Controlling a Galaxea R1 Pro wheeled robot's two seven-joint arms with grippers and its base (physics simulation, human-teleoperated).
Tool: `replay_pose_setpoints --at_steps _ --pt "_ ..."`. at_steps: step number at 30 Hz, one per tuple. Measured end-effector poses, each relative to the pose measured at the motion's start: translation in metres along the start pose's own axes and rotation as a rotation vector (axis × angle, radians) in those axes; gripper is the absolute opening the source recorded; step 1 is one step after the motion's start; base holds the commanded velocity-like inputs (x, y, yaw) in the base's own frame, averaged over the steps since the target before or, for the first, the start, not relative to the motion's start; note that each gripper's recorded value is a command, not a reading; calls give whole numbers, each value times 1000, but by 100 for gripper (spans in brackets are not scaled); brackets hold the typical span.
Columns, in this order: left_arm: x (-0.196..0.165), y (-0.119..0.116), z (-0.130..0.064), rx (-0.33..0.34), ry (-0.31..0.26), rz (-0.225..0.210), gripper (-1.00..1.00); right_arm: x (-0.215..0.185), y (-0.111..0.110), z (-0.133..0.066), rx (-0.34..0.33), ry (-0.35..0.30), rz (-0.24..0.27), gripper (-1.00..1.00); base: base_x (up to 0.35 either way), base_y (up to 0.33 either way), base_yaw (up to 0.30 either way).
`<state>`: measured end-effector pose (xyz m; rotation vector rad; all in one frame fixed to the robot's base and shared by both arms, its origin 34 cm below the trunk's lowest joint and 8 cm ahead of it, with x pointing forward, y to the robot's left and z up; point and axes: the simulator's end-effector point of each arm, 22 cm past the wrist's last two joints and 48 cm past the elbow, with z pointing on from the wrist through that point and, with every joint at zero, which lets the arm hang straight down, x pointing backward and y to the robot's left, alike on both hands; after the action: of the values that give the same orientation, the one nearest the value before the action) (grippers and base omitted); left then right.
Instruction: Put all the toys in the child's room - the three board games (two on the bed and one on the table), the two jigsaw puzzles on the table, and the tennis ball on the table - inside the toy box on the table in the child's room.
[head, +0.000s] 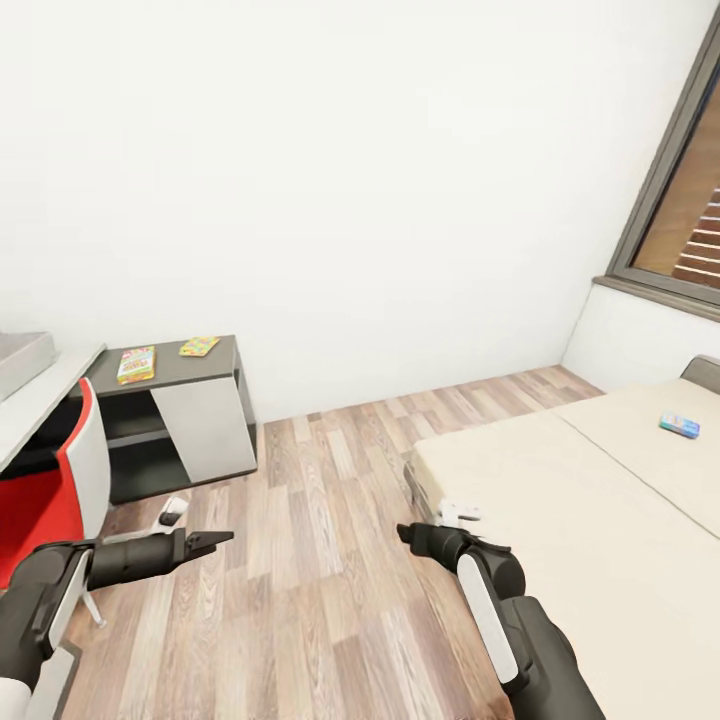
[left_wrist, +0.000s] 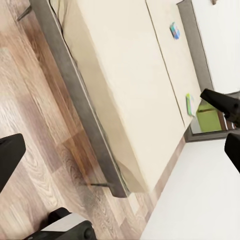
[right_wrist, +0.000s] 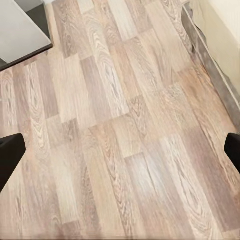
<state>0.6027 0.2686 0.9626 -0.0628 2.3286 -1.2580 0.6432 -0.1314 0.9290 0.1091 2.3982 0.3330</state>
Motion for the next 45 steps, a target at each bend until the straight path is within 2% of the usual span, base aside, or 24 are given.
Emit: replay_pose_setpoints --at_steps 8,26,35,45 --pt "0 -1 1 3 -1 -1 100 -11 0 0 1 -51 8 100 -24 -8 14" --pt "1 1 2 -4 0 -2 100 -7 0 2 1 -43 7 100 -62 -61 0" --pt "1 0 2 -3 2 -2 100 2 33 3 -44 -33 -71 100 -6 -26 0" --pt "2 0 3 -4 3 -2 100 4 40 3 -55 -31 -90 100 -61 -132 0"
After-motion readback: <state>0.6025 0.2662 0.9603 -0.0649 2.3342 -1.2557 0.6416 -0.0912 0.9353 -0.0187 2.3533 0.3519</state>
